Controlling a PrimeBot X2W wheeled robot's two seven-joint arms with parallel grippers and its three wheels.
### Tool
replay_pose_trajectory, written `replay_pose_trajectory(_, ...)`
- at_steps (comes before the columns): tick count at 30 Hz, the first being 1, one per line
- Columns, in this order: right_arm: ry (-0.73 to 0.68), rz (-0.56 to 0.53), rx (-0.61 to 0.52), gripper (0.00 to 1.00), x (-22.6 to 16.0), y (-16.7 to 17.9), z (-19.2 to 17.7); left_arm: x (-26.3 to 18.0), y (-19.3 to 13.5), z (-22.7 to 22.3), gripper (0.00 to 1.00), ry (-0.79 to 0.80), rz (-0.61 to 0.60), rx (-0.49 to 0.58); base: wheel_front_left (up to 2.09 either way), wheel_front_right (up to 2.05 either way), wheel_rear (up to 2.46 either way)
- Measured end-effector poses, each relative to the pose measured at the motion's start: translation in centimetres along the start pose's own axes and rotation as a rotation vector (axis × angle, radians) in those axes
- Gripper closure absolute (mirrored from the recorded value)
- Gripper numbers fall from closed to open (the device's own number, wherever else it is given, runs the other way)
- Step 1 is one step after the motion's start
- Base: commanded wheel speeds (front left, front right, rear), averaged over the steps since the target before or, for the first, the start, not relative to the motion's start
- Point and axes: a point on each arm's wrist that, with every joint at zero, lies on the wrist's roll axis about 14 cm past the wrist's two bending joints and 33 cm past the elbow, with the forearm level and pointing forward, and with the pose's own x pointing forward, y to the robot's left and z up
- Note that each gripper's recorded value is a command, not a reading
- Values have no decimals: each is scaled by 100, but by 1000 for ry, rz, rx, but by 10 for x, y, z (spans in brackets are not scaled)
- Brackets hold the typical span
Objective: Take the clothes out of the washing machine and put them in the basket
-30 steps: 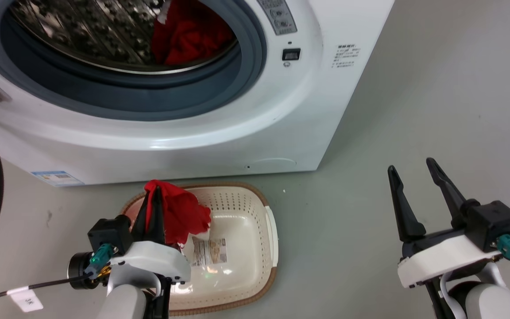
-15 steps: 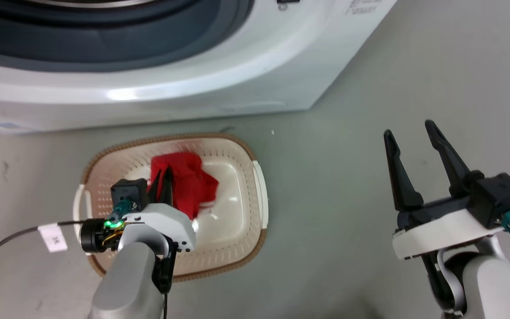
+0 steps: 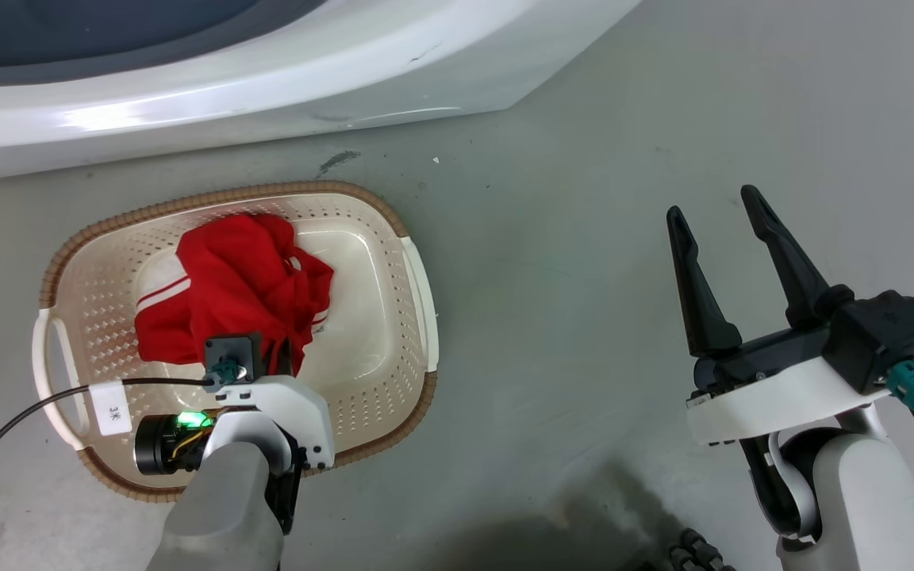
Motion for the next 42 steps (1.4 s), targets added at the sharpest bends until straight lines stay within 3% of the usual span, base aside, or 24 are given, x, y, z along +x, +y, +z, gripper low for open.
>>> replay_pose_trajectory(2,12,-7,-1,0,0,-3,-4,1,-1,-8,100,28,-10,18,0,0,0)
replay_pose_trajectory(3,14,-10,-1,0,-1,-3,-5,0,0,-11,85,36,-3,7,0,0,0)
replay_pose_trajectory(4,14,-12,-1,0,-1,-4,-5,-1,1,-11,54,38,1,4,0,0,0)
replay_pose_trajectory(5,8,-10,0,0,-1,-4,-3,-3,2,-10,7,38,-1,9,0,0,0)
replay_pose_trajectory(6,2,-8,0,0,-2,-3,-1,-5,2,-8,0,32,0,13,0,0,0)
replay_pose_trajectory(17,-83,6,-21,0,-25,8,40,-55,8,45,0,-146,18,-2,0,0,0)
replay_pose_trajectory(30,-196,17,-45,0,-74,21,93,-153,25,148,0,-579,92,-81,0,0,0)
replay_pose_trajectory(42,-253,42,-77,0,-101,34,115,-243,19,224,0,-929,115,-17,0,0,0)
